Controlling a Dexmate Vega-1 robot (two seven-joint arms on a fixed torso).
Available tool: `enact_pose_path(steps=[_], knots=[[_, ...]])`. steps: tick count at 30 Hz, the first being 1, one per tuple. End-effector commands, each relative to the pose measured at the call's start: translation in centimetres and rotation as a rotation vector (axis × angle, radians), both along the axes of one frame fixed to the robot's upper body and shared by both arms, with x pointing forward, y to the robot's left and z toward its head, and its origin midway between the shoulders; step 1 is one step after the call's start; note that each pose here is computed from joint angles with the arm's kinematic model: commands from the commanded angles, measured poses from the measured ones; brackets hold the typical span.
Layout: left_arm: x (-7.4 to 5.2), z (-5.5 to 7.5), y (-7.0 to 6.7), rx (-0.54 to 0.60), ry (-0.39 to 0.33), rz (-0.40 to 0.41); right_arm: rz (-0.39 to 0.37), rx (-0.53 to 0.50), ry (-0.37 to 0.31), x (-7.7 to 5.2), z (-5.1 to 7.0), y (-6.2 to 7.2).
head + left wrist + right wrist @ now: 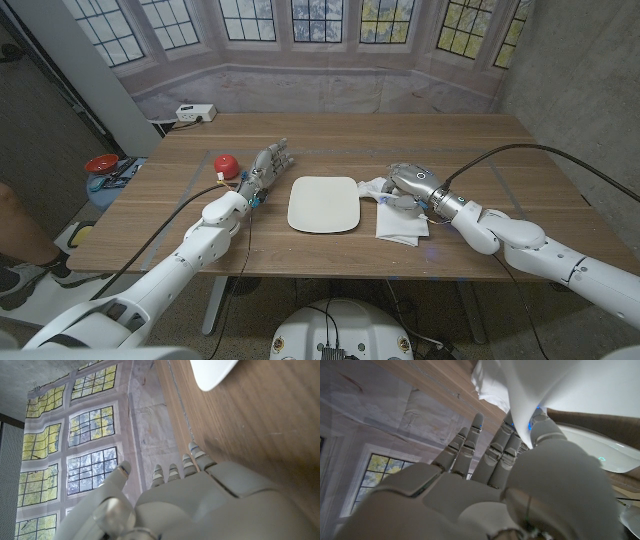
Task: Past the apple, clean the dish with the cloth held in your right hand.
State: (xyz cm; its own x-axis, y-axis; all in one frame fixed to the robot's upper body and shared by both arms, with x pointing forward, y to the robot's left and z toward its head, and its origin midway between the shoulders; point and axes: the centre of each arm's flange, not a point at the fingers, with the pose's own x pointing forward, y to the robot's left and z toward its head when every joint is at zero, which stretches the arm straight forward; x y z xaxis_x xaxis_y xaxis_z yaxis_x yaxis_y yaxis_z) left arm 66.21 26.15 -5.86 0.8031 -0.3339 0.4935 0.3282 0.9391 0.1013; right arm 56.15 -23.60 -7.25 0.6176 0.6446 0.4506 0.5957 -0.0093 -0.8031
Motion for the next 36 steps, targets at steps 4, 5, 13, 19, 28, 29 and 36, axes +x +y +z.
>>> enact_pose_path(steps=[4, 5, 13, 19, 28, 29, 36], knots=[[0.4, 0.0, 0.3, 0.001, 0.004, -0.004, 0.027, 0.013, -0.023, -1.2, 1.0, 0.1], [0.4, 0.0, 0.4, 0.000, 0.005, -0.004, 0.028, 0.016, -0.025, -1.3, 1.0, 0.1], [0.4, -0.1, 0.6, 0.001, 0.007, -0.004, 0.040, 0.020, -0.034, -1.9, 1.6, 0.1], [0.3, -0.1, 0.7, 0.003, 0.007, -0.007, 0.056, 0.031, -0.038, -2.6, 2.4, 0.3], [0.2, 0.3, 1.0, 0.000, -0.007, -0.004, 0.088, 0.044, -0.042, -3.4, 3.7, 1.1], [0.2, 0.3, 1.0, -0.001, -0.007, -0.005, 0.090, 0.044, -0.041, -3.4, 3.8, 1.1], [0.3, 0.0, 1.0, -0.006, -0.005, -0.009, 0.105, 0.047, -0.035, -3.8, 4.3, 1.5]])
